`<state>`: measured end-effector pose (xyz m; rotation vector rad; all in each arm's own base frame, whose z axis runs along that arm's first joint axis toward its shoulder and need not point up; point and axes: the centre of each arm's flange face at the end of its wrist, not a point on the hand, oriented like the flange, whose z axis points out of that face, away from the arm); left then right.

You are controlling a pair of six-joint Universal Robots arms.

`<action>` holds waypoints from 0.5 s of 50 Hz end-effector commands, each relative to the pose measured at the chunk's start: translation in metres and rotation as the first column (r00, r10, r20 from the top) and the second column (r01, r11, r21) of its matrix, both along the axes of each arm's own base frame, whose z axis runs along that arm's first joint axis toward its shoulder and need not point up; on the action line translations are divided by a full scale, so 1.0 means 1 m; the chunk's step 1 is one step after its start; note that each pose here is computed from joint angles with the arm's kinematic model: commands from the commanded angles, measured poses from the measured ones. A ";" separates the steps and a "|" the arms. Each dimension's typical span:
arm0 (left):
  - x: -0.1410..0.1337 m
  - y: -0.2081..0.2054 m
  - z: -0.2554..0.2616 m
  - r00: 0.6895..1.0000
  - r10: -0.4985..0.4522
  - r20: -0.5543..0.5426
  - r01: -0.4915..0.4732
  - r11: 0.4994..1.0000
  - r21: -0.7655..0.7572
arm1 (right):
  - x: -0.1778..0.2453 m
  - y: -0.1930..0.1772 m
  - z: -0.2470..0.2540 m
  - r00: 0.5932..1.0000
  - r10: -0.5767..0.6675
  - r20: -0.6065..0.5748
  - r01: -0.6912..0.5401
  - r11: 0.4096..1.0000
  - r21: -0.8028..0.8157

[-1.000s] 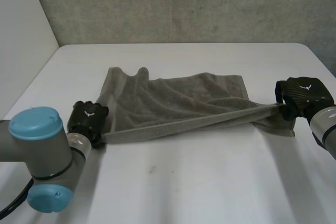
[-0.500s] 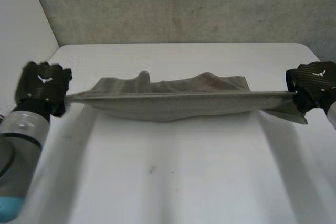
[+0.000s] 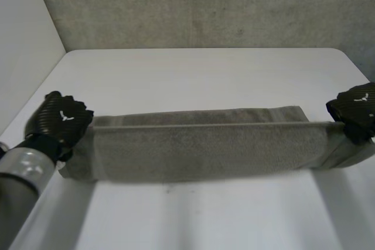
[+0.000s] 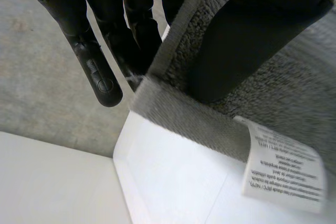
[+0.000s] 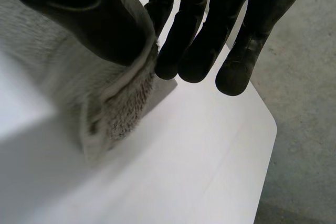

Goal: Fold the towel.

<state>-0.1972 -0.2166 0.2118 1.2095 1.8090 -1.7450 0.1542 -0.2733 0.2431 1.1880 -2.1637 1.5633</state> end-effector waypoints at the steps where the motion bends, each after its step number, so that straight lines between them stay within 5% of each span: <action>1: -0.021 -0.040 -0.031 1.000 -0.027 -0.004 0.027 1.000 -0.005 | 0.009 -0.048 -0.031 1.000 -0.019 0.010 0.020 0.999 -0.033; 14: -0.041 -0.117 -0.068 0.998 0.058 -0.001 -0.058 0.998 -0.009 | 0.044 -0.125 -0.070 0.996 0.026 0.089 -0.008 0.982 -0.190; 25: -0.047 -0.135 -0.060 0.992 0.068 -0.103 -0.073 0.996 -0.053 | 0.054 -0.139 -0.090 0.996 0.038 0.085 -0.022 0.983 -0.183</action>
